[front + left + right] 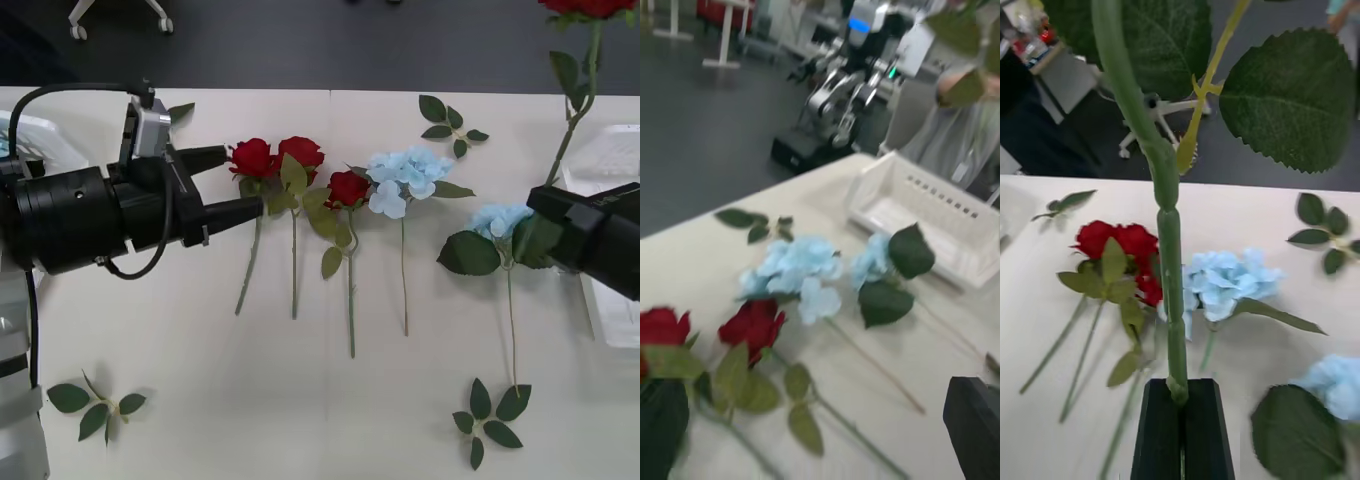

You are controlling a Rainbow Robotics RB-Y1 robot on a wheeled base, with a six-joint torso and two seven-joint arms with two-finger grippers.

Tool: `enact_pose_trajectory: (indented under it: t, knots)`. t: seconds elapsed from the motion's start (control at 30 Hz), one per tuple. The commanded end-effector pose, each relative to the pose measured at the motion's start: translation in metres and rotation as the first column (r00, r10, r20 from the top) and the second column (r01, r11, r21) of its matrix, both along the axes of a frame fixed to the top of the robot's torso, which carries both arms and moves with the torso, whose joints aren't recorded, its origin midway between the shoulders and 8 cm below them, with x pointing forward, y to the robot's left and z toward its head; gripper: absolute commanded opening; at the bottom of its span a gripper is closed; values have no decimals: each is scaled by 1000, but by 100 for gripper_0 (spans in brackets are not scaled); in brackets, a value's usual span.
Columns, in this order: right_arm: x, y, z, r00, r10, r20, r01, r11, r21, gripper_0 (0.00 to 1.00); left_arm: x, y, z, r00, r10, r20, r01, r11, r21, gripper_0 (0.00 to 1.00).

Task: Put the red flowers into the right box and the blue flowers into the left box

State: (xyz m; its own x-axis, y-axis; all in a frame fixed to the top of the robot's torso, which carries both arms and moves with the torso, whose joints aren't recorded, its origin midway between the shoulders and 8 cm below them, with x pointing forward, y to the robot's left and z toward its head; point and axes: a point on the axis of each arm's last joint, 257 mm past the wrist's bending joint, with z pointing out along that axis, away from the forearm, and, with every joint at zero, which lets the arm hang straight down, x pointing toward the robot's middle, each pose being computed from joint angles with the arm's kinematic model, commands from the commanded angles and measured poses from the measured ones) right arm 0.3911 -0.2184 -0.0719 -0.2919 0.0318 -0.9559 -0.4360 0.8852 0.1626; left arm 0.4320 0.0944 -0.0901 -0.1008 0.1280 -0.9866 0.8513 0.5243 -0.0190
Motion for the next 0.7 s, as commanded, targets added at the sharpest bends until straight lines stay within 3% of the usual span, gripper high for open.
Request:
enact_pose_trajectory:
  t: [0.03,0.37,0.7]
  knots:
    - [-7,-31,8,995,-86,-59,87,996,1,0,8,16,0,988,110,-109,-106,994,40,100]
    - [-10,-140,-5,907,-367,-209,350,930,-116,0,36,47,-37,877,394,-275,-355,917,181,100]
    - [-30,-240,-39,751,-595,-286,516,799,-308,0,51,65,-62,673,616,-409,-527,788,318,100]
